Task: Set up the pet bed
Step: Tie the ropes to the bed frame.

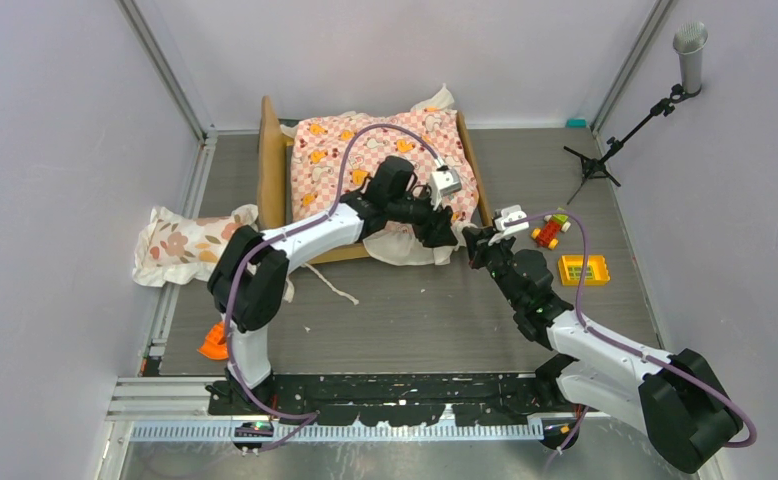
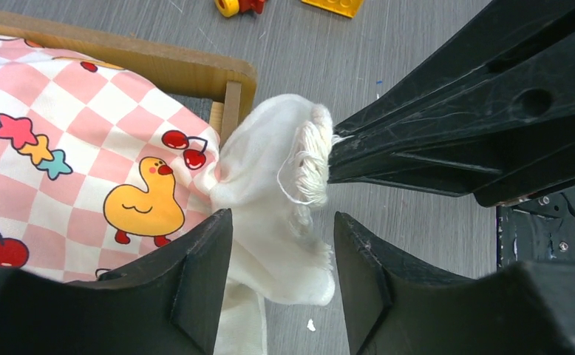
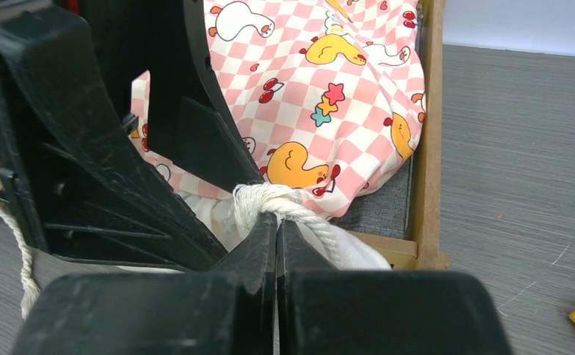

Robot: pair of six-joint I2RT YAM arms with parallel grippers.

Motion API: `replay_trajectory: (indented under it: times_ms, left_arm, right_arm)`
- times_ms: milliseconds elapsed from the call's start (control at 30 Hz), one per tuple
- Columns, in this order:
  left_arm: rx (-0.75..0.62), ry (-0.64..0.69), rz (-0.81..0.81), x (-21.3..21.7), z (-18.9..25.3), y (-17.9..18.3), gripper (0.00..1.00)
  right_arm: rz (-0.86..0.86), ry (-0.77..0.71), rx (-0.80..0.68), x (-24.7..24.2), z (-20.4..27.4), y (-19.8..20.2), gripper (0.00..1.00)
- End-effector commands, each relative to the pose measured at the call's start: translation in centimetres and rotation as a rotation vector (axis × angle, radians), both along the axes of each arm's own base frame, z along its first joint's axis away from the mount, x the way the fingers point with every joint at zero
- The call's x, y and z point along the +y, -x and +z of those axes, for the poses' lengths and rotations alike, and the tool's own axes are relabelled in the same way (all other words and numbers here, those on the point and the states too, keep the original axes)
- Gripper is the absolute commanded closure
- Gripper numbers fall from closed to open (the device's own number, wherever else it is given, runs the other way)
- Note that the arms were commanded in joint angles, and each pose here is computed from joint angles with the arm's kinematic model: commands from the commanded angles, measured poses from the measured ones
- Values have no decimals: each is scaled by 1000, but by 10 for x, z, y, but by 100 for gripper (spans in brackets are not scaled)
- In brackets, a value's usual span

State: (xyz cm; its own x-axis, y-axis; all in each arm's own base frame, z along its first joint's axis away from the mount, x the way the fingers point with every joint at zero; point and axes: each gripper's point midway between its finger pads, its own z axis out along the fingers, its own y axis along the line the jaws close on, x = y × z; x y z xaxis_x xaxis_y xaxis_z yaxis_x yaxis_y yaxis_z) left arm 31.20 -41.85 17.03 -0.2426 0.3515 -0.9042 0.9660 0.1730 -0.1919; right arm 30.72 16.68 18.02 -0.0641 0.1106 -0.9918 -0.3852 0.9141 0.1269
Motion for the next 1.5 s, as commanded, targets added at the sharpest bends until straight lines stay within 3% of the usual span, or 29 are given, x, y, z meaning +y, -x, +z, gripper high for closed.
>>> replay_trajectory:
  times_ms: [0, 200, 400, 500, 667, 1067, 1467]
  left_arm:
    - [-25, 24, -29, -6, 1, 1, 49]
    - [6, 30, -54, -10, -2, 5, 66]
    - [12, 21, -62, -9, -1, 6, 90]
    - [13, 3, -60, -7, 1, 6, 96]
    - [-20, -7, -13, -3, 10, -2, 100]
    - [-73, 15, 59, 2, 44, -13, 100]
    - [-113, 11, 116, 17, 62, -17, 100]
  right_arm:
    - [7, -58, -79, 4, 35, -3, 99]
    - [5, -58, -77, 4, 35, -3, 99]
    - [-10, -54, -47, 0, 28, -1, 99]
    - [-18, -64, -7, -2, 25, 3, 99]
    - [-3, -71, 122, -4, 10, 18, 99]
    - [-276, -34, 500, -45, -44, 37, 99]
    - [-530, 52, 653, -85, -71, 29, 99]
